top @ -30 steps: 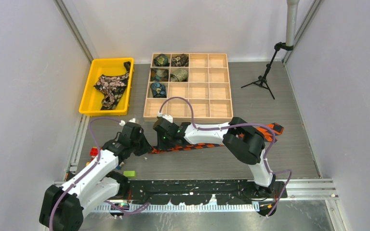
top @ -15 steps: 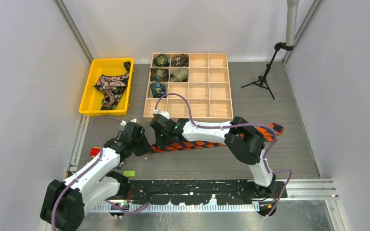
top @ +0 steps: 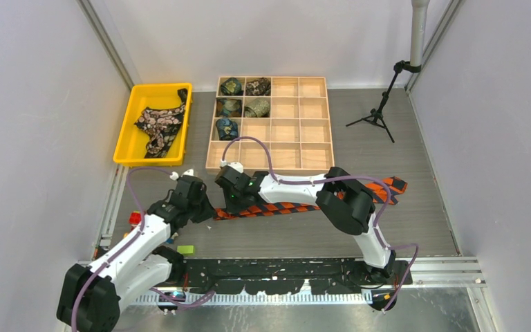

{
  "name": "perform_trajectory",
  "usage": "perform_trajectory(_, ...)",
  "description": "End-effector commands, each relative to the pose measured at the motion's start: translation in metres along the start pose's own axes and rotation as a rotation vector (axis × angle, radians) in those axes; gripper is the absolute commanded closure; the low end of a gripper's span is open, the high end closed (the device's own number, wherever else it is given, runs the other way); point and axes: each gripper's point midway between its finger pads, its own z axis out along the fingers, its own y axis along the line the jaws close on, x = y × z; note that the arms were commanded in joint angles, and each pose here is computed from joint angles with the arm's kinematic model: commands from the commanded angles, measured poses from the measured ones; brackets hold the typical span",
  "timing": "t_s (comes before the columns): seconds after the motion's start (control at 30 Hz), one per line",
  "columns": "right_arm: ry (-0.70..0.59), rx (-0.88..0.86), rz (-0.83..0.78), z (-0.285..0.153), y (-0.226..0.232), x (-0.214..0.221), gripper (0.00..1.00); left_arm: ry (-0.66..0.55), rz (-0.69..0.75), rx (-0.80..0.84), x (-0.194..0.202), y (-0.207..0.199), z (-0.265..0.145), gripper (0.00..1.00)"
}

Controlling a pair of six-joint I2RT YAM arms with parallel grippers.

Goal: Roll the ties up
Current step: Roll the tie at the center of the board.

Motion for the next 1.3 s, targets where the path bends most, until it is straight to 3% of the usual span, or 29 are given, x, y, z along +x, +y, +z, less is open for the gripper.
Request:
perform_trajectory(0.0,-0.01,0.046,-0.039,-0.002,-0.009,-0.007,0.88,-0.05,0.023,0.014,-0.013,-0.006,0.003,1.0)
perform_trajectory(0.5,-0.003,0.063,-0.064,-0.007,-0.01,-0.011,0.87,-0.003,0.013,-0.019,0.003,0.007,0.021,1.0)
perform_trajectory(0.7,-0.016,0.063,-0.069,-0.016,-0.008,-0.017,0.68,-0.004,0.011,-0.022,0.003,0.007,0.022,1.0)
perform_trajectory(0.87,-0.061,0.014,-0.076,-0.044,0.011,-0.037,0.62,-0.004,0.011,-0.02,0.003,0.006,0.022,1.0)
perform_trajectory(1.0,-0.076,-0.053,-0.059,-0.058,0.026,-0.043,0.63,-0.005,0.01,-0.02,0.003,0.007,0.022,1.0)
perform_trajectory(1.27,-0.049,-0.142,-0.01,-0.044,0.039,-0.034,0.82,-0.005,0.01,-0.018,0.003,0.006,0.022,1.0)
